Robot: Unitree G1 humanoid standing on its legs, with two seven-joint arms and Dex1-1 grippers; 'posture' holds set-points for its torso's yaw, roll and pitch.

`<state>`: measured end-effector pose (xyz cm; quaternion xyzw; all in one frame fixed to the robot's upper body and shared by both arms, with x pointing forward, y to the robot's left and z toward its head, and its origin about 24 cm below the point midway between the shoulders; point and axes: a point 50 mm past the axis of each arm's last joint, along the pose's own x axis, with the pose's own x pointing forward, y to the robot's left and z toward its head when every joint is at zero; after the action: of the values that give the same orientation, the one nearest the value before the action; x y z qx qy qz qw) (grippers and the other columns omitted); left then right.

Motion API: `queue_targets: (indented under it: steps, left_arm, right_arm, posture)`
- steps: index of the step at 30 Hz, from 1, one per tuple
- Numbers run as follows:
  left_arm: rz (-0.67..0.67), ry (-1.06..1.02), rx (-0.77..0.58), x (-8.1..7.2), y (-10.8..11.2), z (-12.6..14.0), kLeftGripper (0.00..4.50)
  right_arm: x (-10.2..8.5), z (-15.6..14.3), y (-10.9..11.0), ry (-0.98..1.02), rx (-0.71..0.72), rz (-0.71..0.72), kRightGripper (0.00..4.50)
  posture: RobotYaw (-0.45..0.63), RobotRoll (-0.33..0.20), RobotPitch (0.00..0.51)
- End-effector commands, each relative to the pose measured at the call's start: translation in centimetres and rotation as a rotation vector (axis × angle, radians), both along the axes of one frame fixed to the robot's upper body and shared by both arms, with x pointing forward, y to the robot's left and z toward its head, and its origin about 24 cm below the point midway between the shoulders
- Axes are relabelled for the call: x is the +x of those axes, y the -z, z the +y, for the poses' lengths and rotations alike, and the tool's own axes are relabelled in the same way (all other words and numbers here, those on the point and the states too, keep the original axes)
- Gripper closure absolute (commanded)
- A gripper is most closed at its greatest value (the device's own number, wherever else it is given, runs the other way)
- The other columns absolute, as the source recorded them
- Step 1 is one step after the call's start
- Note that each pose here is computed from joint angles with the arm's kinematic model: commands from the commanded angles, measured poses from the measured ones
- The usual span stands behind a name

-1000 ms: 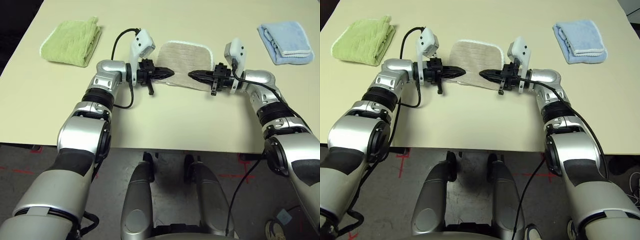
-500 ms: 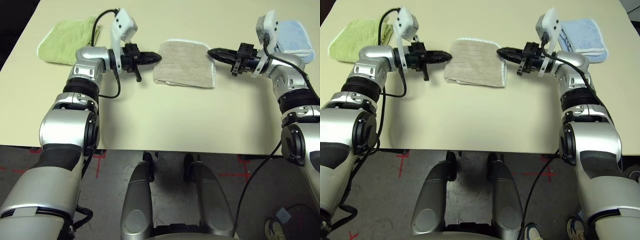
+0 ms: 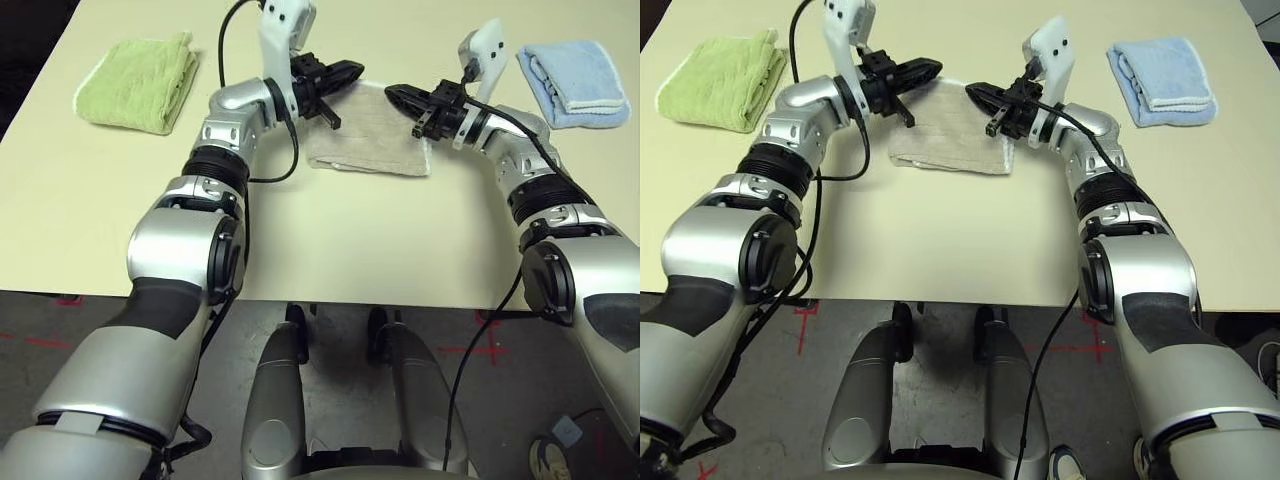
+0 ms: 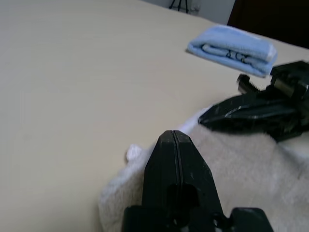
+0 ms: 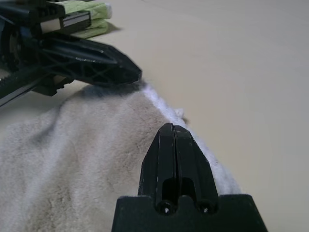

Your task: Fold the towel and set it aside.

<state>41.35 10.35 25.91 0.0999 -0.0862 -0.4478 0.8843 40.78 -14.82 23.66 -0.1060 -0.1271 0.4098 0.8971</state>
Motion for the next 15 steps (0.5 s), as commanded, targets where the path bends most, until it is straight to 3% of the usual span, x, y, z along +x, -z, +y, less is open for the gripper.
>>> queue_targets:
  steps: [1,9,15]
  left_arm:
    - [0.041,-0.003,0.03,0.0,1.4,0.4,4.45]
    - [0.088,-0.077,0.103,0.2,3.9,1.1,4.45]
    - [0.089,-0.186,0.128,0.6,4.4,2.2,4.45]
  right_arm:
    - [0.0,-0.3,0.9,0.014,-0.028,0.025,4.5]
    - [0.2,0.0,2.7,0.053,-0.027,0.081,4.5]
    - [0.1,-0.6,4.9,0.111,-0.04,0.134,4.5]
  posture:
    - [-0.02,0.0,0.357]
    - [-0.03,0.0,0.36]
    - [-0.04,0.0,0.367]
